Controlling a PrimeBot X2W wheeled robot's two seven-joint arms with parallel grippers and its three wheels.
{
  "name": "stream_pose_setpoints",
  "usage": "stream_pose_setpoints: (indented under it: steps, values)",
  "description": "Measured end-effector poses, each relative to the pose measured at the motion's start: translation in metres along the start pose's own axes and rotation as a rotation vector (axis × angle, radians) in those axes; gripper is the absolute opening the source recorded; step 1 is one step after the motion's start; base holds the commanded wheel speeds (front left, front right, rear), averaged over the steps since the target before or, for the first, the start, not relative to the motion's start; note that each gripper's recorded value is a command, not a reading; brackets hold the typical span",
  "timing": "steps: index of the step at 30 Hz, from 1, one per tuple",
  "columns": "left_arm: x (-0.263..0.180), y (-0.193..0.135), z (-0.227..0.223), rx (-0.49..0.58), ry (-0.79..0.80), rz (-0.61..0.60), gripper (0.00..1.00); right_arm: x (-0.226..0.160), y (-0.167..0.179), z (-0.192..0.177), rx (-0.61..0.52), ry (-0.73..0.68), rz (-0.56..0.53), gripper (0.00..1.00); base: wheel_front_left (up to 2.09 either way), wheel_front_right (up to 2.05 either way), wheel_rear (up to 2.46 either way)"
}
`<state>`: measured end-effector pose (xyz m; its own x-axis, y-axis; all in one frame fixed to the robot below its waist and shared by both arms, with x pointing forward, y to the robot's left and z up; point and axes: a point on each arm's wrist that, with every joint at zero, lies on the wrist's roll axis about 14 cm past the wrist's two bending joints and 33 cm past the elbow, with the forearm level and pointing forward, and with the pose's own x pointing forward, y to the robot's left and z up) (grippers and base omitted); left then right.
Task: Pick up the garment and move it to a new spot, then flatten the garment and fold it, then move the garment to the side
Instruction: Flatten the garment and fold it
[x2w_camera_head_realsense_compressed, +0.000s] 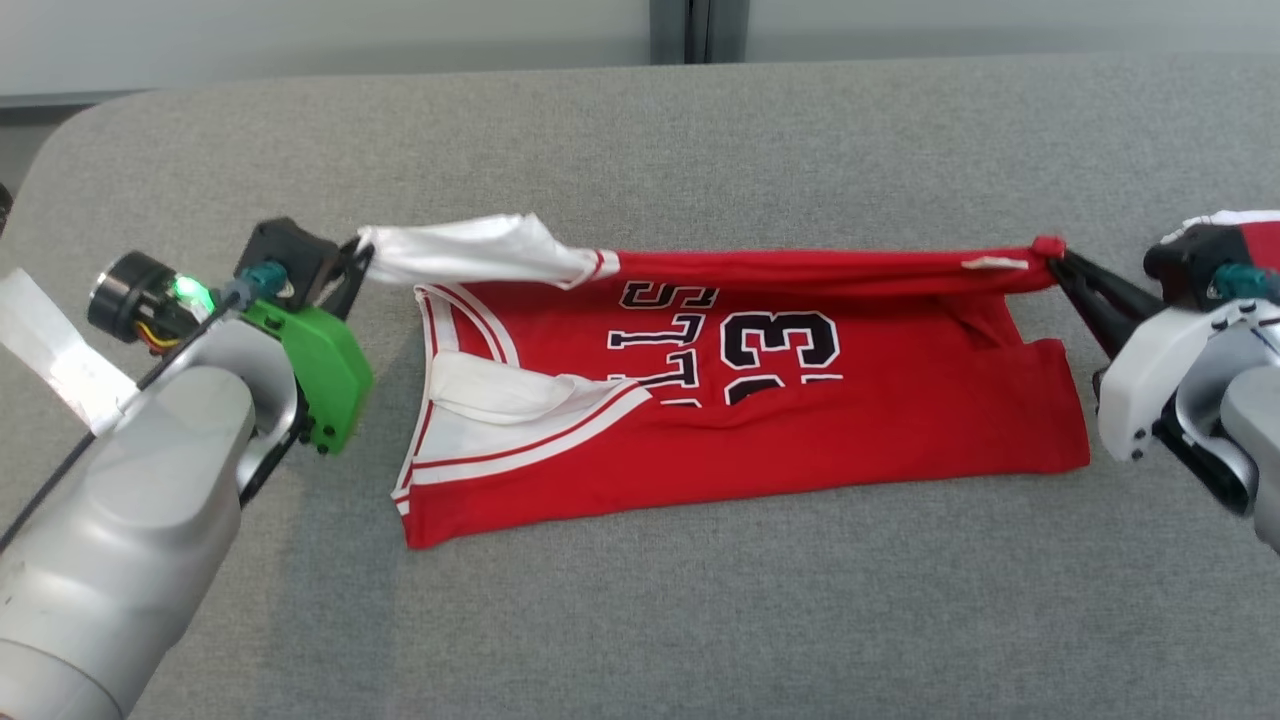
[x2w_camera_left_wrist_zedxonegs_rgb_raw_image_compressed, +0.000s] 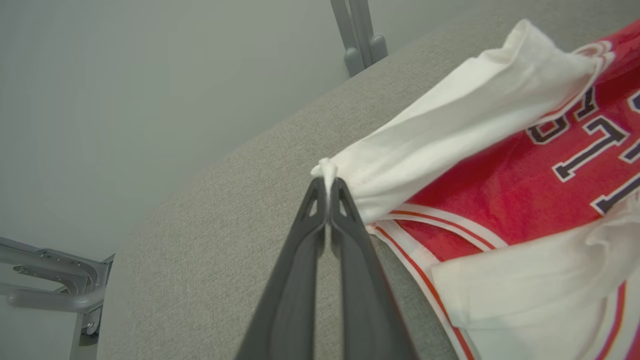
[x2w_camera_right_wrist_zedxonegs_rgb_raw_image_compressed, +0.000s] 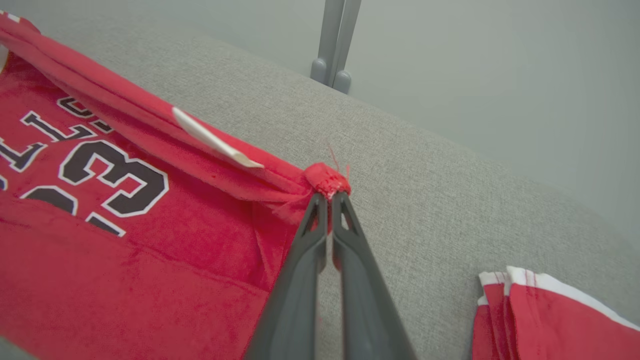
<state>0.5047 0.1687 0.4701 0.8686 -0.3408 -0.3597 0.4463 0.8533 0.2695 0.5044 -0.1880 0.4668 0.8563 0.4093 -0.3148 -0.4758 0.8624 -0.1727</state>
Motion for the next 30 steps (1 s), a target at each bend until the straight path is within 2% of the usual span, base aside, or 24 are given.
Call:
stream_pose_setpoints:
  steps: [4, 9, 19, 20, 21, 22, 23, 30]
  values:
    - [-0.025, -0.019, -0.02, -0.003, 0.06, -0.05, 0.0, -0.02, 0.017, -0.018, -0.01, 0.048, 0.04, 0.0, 0.0, 0.0, 0.0]
    - [-0.062, -0.056, -0.057, -0.064, 0.188, -0.148, 0.0, -0.041, 0.027, -0.033, 0.004, 0.106, 0.054, 0.0, 0.0, 0.0, 0.0]
    - [-0.099, -0.08, -0.061, -0.113, 0.229, -0.204, 0.0, -0.062, 0.036, -0.047, 0.021, 0.176, 0.06, 0.0, 0.0, 0.0, 0.0]
    - [-0.101, -0.084, -0.061, -0.126, 0.23, -0.211, 0.08, -0.062, 0.036, -0.047, 0.024, 0.178, 0.057, 0.19, 0.0, 0.0, 0.0]
    - [-0.102, -0.087, -0.062, -0.132, 0.232, -0.219, 0.34, -0.063, 0.036, -0.047, 0.026, 0.178, 0.055, 0.62, 0.0, 0.0, 0.0]
    - [-0.103, -0.091, -0.061, -0.134, 0.231, -0.223, 0.86, -0.064, 0.035, -0.048, 0.03, 0.179, 0.051, 1.0, 0.0, 0.0, 0.0]
    - [-0.104, -0.093, -0.061, -0.135, 0.228, -0.227, 1.0, -0.065, 0.036, -0.048, 0.033, 0.179, 0.049, 1.0, 0.0, 0.0, 0.0]
    - [-0.107, -0.092, -0.051, -0.17, 0.169, -0.181, 1.0, -0.071, 0.036, -0.051, 0.081, 0.175, 0.027, 1.0, 0.0, 0.0, 0.0]
